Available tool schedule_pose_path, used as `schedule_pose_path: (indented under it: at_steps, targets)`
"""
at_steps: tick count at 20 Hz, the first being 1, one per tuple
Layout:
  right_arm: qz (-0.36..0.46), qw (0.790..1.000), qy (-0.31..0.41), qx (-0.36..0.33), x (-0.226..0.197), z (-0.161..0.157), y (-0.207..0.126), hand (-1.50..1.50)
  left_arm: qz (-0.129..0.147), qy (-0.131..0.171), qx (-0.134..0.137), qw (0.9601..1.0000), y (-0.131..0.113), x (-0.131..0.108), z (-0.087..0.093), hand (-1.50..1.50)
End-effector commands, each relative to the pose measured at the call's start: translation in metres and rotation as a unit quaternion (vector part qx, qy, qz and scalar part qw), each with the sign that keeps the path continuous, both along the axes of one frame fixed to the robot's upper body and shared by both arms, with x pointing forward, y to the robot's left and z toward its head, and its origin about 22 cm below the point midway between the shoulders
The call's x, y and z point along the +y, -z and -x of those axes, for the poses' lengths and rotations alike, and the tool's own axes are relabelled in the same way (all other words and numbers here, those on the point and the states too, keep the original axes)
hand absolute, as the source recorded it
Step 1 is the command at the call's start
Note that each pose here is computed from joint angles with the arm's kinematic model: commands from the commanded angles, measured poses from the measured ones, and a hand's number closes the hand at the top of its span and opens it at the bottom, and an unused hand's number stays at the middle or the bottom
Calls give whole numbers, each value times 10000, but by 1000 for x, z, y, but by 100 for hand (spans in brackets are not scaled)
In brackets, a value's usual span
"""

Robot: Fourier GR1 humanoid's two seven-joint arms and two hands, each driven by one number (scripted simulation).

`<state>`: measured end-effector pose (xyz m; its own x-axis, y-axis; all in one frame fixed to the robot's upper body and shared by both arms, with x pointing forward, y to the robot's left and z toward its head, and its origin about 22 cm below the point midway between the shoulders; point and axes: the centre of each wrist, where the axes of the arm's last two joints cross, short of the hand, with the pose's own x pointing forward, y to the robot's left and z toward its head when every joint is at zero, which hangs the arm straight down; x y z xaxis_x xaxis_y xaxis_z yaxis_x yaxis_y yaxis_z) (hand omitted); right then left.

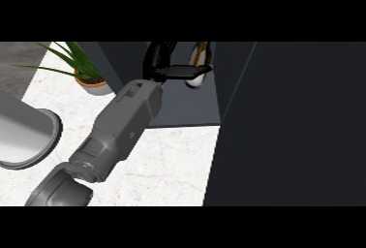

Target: Pick up the wine, place it into the cabinet and close the cabinet

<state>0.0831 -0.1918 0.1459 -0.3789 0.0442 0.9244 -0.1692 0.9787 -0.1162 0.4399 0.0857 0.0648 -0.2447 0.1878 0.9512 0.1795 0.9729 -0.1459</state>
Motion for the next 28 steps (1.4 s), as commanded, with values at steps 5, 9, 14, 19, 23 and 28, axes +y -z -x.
schedule_pose_path:
  at_steps: [5,9,14,19,23,28]
  targets:
    - [-460,9987,-200,101,-2,22,-35,-150,426,414,48,9982,20,4,15,-150]
    - [-544,9984,-152,68,-3,27,-43,-150,574,696,155,9958,42,10,30,-150]
    - [-445,9989,-28,129,-7,23,-41,-150,742,893,230,9930,51,8,51,-150]
    - [-513,9986,40,99,-6,20,-41,-150,835,894,326,9920,61,3,83,-150]
    - [-407,9989,68,231,-9,26,-45,-150,840,859,348,9921,69,16,106,-150]
    - [-289,9995,20,90,-8,23,-43,-150,953,835,331,9914,75,38,142,-150]
